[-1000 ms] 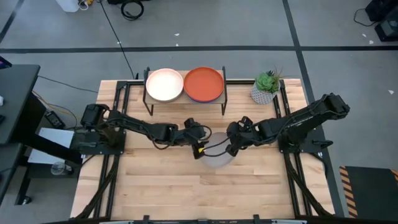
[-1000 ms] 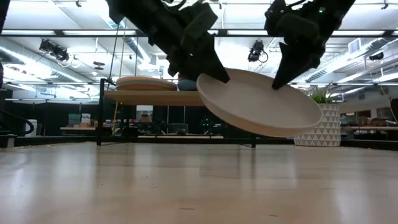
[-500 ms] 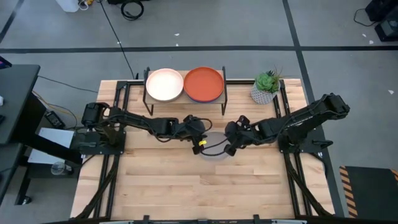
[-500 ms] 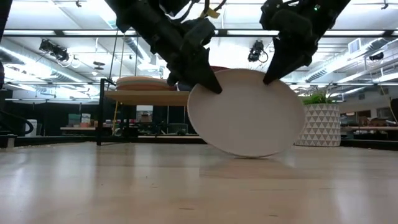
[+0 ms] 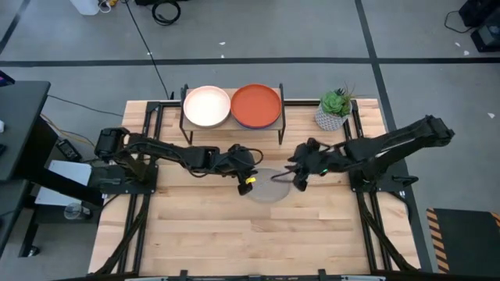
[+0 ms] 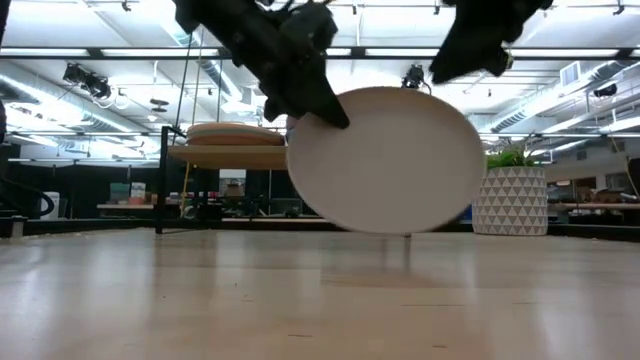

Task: Place and stack plates onto a shelf
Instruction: Stack the gray plate on top of the light orange plate on the shelf

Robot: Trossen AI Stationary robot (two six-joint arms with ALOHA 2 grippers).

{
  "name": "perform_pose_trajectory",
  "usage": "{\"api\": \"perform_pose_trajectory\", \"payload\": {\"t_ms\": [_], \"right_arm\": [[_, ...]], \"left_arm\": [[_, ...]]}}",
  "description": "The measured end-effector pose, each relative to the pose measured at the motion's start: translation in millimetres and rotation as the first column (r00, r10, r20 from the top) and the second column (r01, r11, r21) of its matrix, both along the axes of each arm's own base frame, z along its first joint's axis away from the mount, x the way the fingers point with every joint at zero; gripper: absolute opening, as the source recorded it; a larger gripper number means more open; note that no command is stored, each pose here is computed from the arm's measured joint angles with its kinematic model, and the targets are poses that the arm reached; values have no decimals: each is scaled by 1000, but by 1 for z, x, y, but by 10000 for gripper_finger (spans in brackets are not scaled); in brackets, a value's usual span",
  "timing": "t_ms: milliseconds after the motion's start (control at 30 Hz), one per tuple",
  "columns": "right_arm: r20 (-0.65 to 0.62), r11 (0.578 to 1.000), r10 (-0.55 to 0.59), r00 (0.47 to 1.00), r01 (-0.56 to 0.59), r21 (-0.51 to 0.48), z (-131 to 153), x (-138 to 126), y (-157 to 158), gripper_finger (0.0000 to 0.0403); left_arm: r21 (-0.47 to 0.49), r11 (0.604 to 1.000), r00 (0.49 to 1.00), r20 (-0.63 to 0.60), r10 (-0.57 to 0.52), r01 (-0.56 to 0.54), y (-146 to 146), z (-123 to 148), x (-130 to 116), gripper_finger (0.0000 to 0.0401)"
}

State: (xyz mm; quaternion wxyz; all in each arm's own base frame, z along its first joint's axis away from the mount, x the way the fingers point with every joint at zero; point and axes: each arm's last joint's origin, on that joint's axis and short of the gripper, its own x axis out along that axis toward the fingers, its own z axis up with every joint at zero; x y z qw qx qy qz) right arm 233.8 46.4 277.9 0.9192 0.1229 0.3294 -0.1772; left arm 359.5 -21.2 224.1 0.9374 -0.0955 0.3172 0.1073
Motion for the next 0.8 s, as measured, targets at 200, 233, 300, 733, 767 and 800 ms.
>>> {"api": "perform_pose_trajectory", "payload": {"t_ms": [200,233,300,733,767,800], "right_arm": [[166,999,44,985,-47,15,37,-36,-3,139],[186,998,56,981,-59,10,41,-41,-3,139],[224,998,61,973,-64,3,47,-49,-1,139],[196,994,97,976,-86,-62,20,-47,19,139],[178,993,102,979,-91,-68,14,-46,20,139],[161,993,104,981,-93,-75,9,-45,21,139]], "left_arm": [[0,1000,1000,10,13,-13,6,34,-25,58],[-2,1000,999,25,20,-20,8,44,-30,58],[-1,999,998,33,44,-44,17,62,-41,58],[35,908,908,31,417,-418,122,164,-130,57],[24,890,891,26,454,-455,133,166,-137,57],[10,877,877,20,480,-480,143,166,-143,57]]}}
